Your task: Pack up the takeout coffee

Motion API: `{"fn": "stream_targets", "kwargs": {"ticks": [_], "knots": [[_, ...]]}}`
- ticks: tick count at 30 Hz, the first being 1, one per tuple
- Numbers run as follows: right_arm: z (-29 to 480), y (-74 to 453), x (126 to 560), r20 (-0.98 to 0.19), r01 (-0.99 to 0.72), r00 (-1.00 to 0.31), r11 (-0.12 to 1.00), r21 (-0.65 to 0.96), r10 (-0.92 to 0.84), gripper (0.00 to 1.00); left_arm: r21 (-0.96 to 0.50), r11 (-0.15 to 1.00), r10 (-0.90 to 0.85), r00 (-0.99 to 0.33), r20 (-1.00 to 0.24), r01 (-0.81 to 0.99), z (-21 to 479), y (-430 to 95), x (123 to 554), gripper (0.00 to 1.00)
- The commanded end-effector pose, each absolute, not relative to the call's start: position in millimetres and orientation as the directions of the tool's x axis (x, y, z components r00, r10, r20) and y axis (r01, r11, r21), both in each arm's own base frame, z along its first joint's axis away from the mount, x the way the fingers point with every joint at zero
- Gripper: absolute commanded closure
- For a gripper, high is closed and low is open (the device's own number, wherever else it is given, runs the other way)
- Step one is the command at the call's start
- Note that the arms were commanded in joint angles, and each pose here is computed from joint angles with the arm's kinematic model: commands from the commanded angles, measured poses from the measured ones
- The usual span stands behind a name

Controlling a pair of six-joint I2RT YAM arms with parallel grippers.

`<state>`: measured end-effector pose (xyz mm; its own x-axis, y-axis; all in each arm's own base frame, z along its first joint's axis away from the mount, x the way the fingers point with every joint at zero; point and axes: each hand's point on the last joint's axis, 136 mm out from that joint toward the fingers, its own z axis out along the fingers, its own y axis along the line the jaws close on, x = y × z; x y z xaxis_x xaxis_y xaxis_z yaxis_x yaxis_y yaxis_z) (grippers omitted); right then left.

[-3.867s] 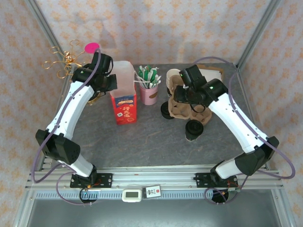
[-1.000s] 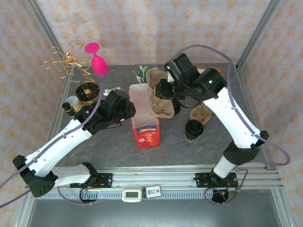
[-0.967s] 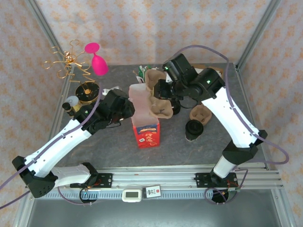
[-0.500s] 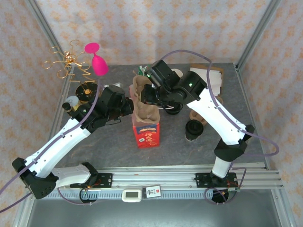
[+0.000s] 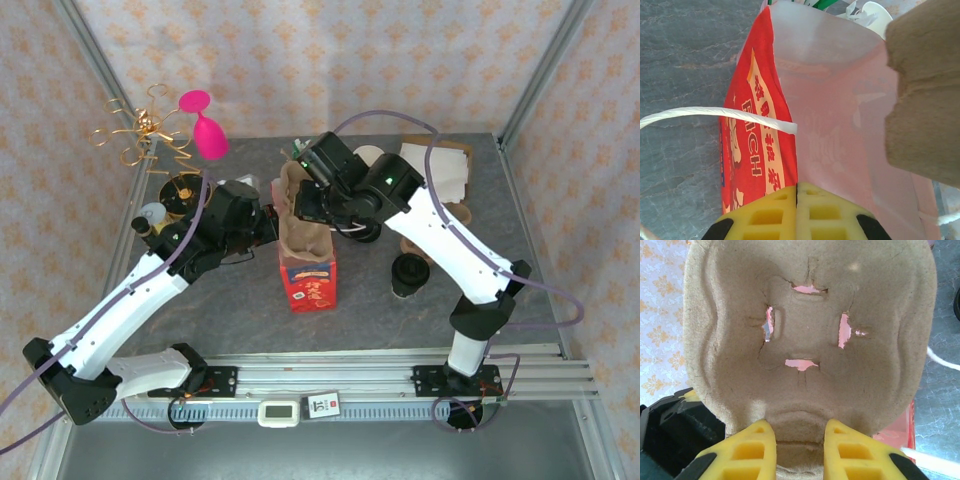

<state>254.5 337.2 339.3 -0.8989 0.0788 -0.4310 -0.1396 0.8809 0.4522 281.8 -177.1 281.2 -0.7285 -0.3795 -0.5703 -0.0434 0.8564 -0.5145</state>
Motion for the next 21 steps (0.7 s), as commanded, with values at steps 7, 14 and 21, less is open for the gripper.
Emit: {"fn": "stream_targets", "kwargs": {"ticks": [7,14,21], "knots": [[320.3,326.0,260.5,-0.453,-0.102,-0.888,0.927,0.360,0.078,0.81,-0.560,0.829,-0.411,-0.700,-0.584,-0.020,297.1,-175.0,280.3,1.00],[316.7,315.5,264.3,-0.474,-0.082,-0.877,0.947,0.312,0.080,0.81,-0.518,0.854,-0.398,-0.706,-0.586,-0.052,287.8,-167.2,279.1,1.00],[312.9,321.4,267.3,-0.472,-0.091,-0.879,0.948,0.305,0.068,0.82,-0.477,0.877,-0.354,-0.741,-0.571,-0.051,274.8,-171.1,281.0,0.75]]}}
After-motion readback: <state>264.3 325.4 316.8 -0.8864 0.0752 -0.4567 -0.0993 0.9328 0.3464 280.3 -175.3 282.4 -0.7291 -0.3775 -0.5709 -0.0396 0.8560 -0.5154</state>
